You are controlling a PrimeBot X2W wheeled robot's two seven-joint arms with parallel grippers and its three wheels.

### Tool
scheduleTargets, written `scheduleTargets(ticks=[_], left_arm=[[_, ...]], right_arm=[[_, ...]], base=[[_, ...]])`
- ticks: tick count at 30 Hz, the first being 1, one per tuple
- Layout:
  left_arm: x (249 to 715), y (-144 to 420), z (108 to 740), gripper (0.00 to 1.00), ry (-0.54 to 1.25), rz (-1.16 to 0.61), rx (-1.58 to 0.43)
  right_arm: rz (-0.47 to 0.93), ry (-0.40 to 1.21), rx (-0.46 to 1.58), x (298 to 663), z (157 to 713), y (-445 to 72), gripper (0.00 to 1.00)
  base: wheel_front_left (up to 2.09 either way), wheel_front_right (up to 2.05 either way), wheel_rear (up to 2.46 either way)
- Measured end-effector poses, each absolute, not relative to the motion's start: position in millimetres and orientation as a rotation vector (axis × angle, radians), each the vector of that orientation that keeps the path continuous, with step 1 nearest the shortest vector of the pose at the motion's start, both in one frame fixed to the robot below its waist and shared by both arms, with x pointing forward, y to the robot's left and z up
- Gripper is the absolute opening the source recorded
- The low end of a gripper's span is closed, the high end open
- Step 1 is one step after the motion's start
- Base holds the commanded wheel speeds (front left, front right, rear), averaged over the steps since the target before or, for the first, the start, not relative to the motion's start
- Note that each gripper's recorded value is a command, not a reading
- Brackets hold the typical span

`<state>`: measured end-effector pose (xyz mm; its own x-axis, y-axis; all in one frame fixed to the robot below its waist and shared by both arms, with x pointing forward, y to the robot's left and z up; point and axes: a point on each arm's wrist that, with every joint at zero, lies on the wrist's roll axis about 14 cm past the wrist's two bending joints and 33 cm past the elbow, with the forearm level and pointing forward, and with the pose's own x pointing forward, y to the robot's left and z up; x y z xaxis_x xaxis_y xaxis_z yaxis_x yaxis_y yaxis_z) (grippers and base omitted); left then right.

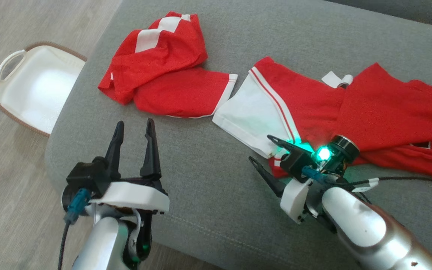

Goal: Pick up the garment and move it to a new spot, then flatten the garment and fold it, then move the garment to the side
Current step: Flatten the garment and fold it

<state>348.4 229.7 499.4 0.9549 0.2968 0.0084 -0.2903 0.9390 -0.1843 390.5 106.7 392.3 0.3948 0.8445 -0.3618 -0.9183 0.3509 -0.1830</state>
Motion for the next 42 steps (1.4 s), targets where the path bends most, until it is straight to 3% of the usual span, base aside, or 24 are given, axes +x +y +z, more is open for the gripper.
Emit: scheduleTargets(ticks=[13, 14, 16, 26, 35, 42], left_arm=[[353.8, 227.1, 490.8, 1.0, -0.007, 0.308, -0.188], [354.4, 226.9, 490.6, 1.0, -0.006, 0.308, -0.187], [355.7, 226.4, 491.1, 1.0, -0.008, 0.307, -0.187], [365.0, 214.8, 498.3, 1.0, -0.032, 0.262, -0.199], [370.0, 200.6, 505.2, 1.0, -0.052, 0.211, -0.214], [367.5, 203.4, 503.0, 1.0, -0.045, 0.221, -0.21]], right_arm=[[1.17, 0.268, -0.477, 409.4, 365.5, 101.0, 1.0], [1.17, 0.27, -0.476, 409.2, 364.7, 101.3, 0.74], [1.168, 0.272, -0.451, 407.7, 365.3, 102.7, 0.0], [1.102, 0.202, -0.348, 418.8, 395.5, 102.5, 0.0], [0.948, 0.127, -0.184, 472.3, 471.0, 91.6, 0.0], [0.84, 0.158, -0.129, 518.9, 495.4, 60.1, 0.0]], base=[[0.0, 0.0, 0.0], [0.0, 0.0, 0.0], [0.0, 0.0, 0.0], [0.0, 0.0, 0.0], [0.0, 0.0, 0.0], [0.0, 0.0, 0.0]])
